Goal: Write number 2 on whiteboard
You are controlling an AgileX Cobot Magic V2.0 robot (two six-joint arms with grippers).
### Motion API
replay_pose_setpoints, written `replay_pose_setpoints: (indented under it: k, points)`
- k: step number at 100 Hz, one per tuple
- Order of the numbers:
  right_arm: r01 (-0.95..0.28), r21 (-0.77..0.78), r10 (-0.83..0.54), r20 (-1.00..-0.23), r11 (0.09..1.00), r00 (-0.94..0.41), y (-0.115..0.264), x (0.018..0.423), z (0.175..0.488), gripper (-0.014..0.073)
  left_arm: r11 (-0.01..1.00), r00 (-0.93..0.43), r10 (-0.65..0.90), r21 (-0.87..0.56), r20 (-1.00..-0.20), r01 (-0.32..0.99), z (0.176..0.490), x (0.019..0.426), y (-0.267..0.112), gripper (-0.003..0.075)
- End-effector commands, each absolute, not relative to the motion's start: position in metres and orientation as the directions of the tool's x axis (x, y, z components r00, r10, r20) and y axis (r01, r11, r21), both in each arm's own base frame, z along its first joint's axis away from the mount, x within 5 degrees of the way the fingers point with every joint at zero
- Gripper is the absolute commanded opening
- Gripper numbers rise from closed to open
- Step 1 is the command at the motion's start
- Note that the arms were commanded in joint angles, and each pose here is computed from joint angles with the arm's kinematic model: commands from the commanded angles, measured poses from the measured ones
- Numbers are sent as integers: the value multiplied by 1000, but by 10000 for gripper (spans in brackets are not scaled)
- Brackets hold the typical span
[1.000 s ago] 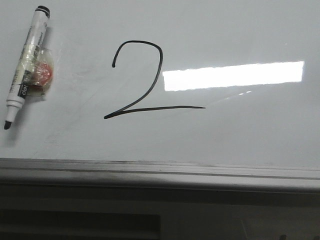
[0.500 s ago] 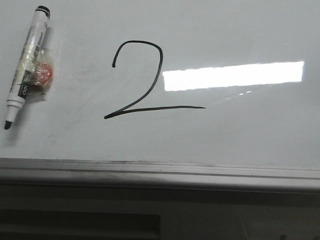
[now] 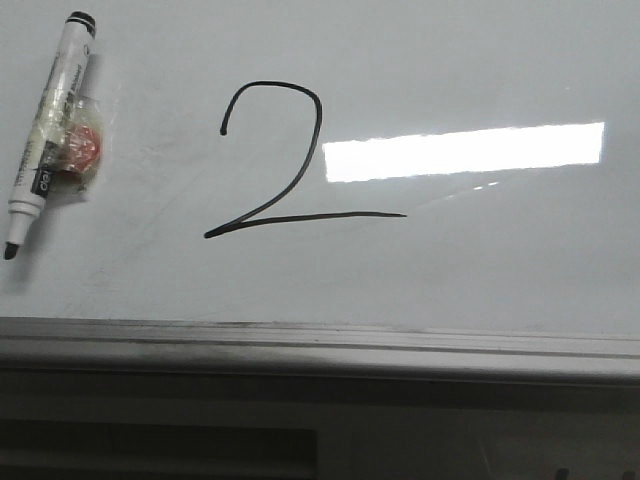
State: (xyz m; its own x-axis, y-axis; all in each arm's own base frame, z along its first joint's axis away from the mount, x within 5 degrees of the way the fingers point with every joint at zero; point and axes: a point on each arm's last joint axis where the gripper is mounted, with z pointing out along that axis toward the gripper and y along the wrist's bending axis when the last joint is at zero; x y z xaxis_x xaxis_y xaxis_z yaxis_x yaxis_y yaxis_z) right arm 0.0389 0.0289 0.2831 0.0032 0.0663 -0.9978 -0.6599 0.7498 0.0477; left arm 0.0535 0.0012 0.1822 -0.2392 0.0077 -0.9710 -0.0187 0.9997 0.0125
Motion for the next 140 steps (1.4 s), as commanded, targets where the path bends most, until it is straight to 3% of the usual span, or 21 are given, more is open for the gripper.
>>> replay_pose_setpoints:
  k: [1, 13, 29, 50, 59, 84, 140]
  points:
    - [-600, 139, 221, -973, 788, 65, 29, 42, 293, -50, 1000, -187, -5, 0, -982, -25, 179, 54, 1, -19]
    - [-438, 240, 314, -944, 866, 105, 22, 50, 283, -50, 1000, -187, -5, 0, -982, -25, 179, 54, 1, -19]
    - [-210, 173, 202, -971, 962, 126, 11, 60, 257, -50, 1000, -187, -5, 0, -982, -25, 179, 54, 1, -19]
    - [-80, 95, 100, -993, 992, 66, 4, 59, 218, -50, 1000, -187, -5, 0, -982, -25, 179, 54, 1, -19]
    - [-54, 93, 97, -991, 994, 93, 3, 55, 204, -50, 1000, -187, -5, 0, -982, -25, 179, 54, 1, -19]
    - [24, 65, 68, -978, 998, -197, -2, 53, 179, -50, 1000, -187, -5, 0, -982, -25, 179, 54, 1, -19]
    - [24, 68, 72, -977, 997, -199, -2, 53, 178, -50, 1000, -187, -5, 0, -982, -25, 179, 54, 1, -19]
